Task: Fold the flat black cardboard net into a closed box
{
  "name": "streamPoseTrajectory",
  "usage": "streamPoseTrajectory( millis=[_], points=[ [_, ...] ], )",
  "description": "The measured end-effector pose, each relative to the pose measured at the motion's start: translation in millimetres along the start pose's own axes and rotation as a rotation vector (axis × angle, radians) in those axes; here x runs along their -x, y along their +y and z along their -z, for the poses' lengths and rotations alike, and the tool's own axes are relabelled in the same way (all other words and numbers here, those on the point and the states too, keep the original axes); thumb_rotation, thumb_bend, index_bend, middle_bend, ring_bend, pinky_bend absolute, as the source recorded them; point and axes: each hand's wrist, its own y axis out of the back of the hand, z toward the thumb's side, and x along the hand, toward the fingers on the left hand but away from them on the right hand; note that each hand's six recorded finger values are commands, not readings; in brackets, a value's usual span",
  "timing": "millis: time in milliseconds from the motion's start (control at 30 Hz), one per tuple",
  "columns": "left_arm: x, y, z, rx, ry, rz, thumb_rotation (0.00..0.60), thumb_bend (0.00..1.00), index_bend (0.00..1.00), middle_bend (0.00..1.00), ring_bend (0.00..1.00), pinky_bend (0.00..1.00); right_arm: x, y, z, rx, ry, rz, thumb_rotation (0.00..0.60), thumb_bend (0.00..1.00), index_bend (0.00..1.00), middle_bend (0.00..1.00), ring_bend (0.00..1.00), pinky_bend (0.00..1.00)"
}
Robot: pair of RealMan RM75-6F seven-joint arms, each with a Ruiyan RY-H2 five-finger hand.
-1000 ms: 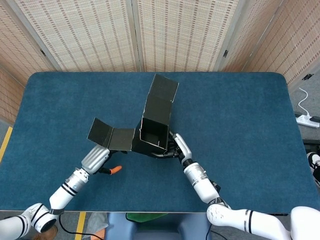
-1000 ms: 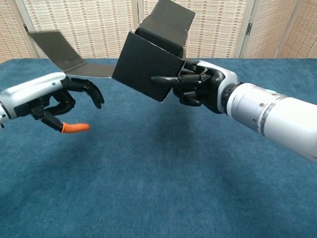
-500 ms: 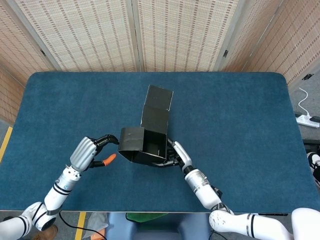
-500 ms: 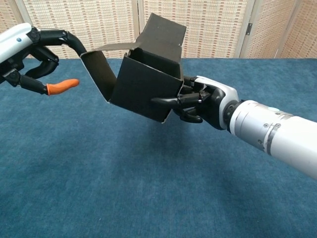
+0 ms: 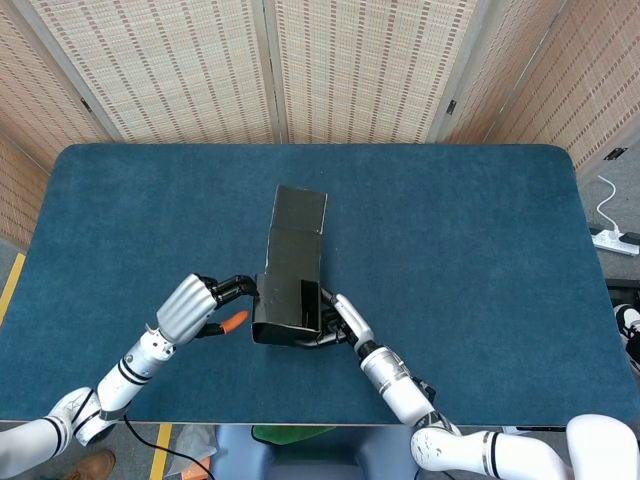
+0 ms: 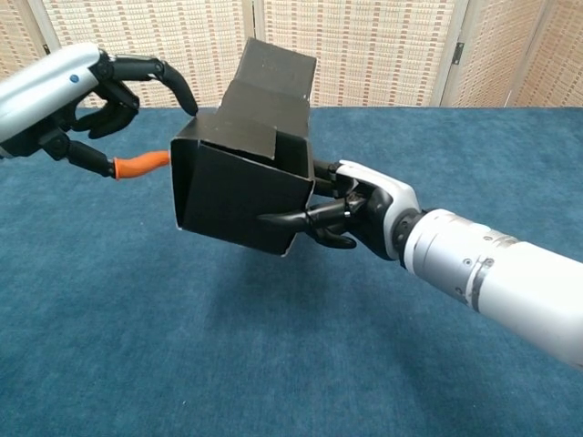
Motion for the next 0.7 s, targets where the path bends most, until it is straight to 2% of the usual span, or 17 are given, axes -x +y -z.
streamPoseTrajectory(
  millis=[333, 700],
  points=[
    [0, -4, -4, -0.098, -0.082, 0.053, 0.6, 0.33, 0.38, 0.39, 0.87, 0.94, 3, -8, 10, -0.063, -0.01, -0.024, 0.6, 0.19, 0.55, 0.66, 0.78, 1.0],
    [4, -12, -1, -0.155, -0.125, 0.092, 0.6, 0.33, 0.44, 0.42, 0.87, 0.93, 7, -10, 17, -0.115, -0.017, -0.029, 0.6, 0.19, 0.55, 0.66, 0.78, 1.0]
  ],
)
